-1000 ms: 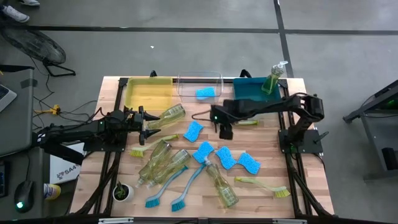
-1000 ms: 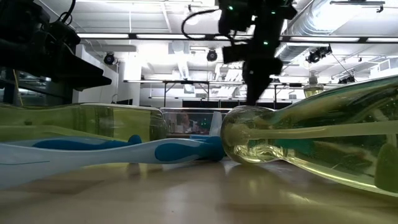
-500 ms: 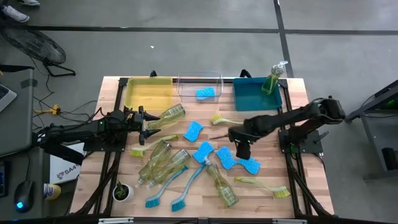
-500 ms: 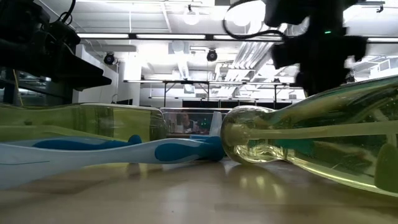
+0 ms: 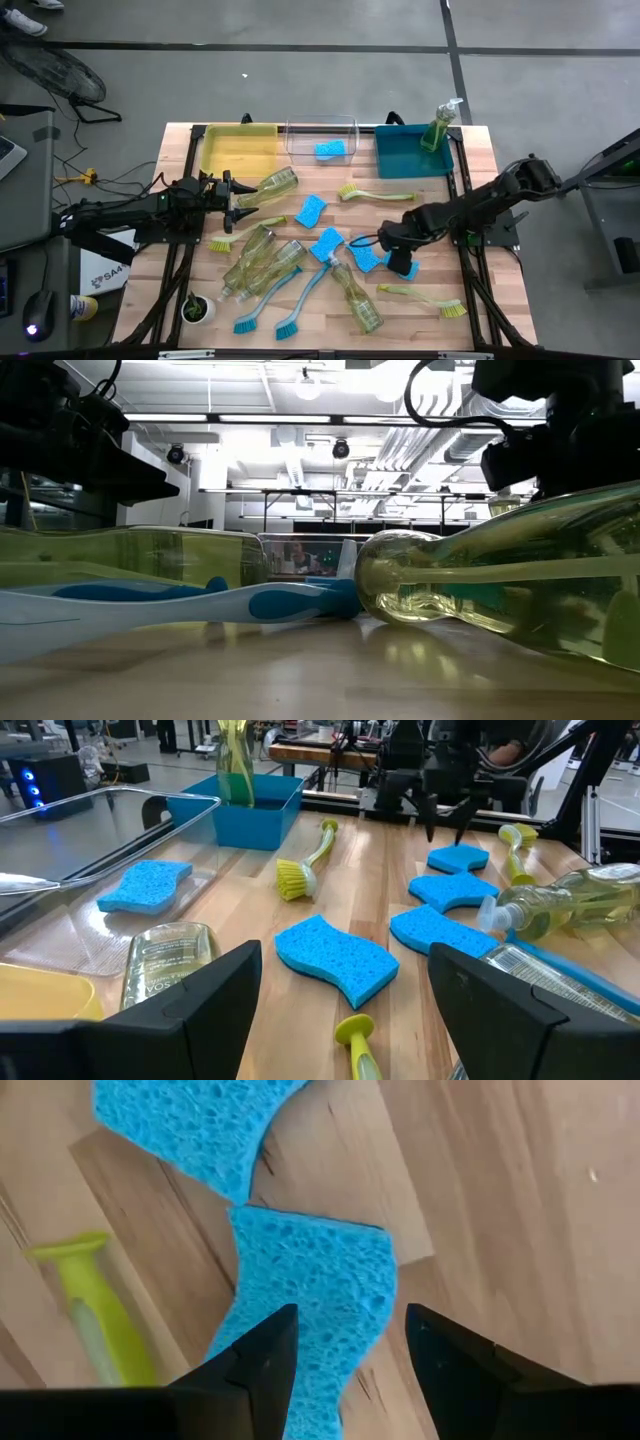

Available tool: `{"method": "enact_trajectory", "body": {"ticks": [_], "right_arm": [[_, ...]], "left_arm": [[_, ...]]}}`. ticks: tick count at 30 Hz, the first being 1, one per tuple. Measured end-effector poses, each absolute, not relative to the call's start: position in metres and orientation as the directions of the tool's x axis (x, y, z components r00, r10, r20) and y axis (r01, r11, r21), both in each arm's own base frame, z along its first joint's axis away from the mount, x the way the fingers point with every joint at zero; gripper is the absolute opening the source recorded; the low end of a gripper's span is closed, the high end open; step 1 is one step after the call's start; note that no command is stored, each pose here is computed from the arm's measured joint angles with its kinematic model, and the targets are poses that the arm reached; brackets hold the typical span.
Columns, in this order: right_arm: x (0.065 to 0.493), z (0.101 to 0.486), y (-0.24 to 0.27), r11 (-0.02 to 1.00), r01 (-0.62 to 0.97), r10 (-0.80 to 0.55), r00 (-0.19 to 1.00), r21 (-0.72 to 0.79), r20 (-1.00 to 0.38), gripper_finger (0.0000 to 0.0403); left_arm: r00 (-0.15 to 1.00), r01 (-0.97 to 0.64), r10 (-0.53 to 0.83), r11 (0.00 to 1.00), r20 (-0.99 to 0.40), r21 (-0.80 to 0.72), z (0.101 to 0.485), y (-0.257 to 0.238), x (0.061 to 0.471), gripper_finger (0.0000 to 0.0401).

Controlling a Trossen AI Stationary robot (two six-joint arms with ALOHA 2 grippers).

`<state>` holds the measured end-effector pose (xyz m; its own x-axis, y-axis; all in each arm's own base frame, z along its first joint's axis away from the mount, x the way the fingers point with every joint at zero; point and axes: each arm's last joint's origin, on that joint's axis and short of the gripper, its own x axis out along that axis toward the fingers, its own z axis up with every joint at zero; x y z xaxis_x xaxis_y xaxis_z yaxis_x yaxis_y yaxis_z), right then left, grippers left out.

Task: Pick & Place Kitchen Sink Supplies
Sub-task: Put the sponge into the transparent bin

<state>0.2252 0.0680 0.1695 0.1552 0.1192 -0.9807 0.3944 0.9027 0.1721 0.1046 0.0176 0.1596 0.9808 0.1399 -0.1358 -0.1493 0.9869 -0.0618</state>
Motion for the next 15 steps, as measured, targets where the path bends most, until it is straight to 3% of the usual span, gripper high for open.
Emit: {"method": "enact_trajectory", "body": {"ticks": [15], "right_arm": [[0.216,0.143,0.066,0.866,0.451,0.138,0.197,0.215,-0.971,0.0175]], "left_arm": [[0.981,-0.149,0.140,0.987,-0.136,-0.062,0.160,0.018,0.105,0.0280]]}}
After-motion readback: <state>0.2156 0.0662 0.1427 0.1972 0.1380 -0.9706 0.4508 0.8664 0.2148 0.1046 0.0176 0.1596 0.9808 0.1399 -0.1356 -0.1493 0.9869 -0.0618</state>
